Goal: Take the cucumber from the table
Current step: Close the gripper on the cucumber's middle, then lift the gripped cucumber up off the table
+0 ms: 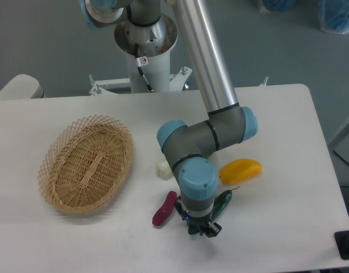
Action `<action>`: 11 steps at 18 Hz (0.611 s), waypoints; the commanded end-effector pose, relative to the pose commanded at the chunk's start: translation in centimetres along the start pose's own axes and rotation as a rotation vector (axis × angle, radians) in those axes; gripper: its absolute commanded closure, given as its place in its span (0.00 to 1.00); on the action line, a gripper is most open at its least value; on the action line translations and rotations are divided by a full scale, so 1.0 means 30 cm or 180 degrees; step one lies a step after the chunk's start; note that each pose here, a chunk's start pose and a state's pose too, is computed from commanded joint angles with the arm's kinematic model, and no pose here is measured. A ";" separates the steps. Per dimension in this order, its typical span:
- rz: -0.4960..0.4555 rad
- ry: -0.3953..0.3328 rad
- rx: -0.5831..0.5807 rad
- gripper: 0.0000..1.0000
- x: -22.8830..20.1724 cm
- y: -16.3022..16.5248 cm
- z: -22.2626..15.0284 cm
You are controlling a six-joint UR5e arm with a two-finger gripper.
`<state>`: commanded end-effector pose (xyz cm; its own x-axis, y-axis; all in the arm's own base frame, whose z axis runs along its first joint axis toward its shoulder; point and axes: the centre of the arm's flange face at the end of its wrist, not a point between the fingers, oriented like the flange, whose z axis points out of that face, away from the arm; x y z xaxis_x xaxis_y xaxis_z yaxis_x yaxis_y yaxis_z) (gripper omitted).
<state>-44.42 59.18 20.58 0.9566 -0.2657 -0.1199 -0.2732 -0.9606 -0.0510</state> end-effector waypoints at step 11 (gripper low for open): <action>0.0187 0.0106 -0.0040 0.61 -0.187 0.130 -0.176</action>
<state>-50.31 56.49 26.29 0.9418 -0.3240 -0.0892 -0.3279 -0.9442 -0.0325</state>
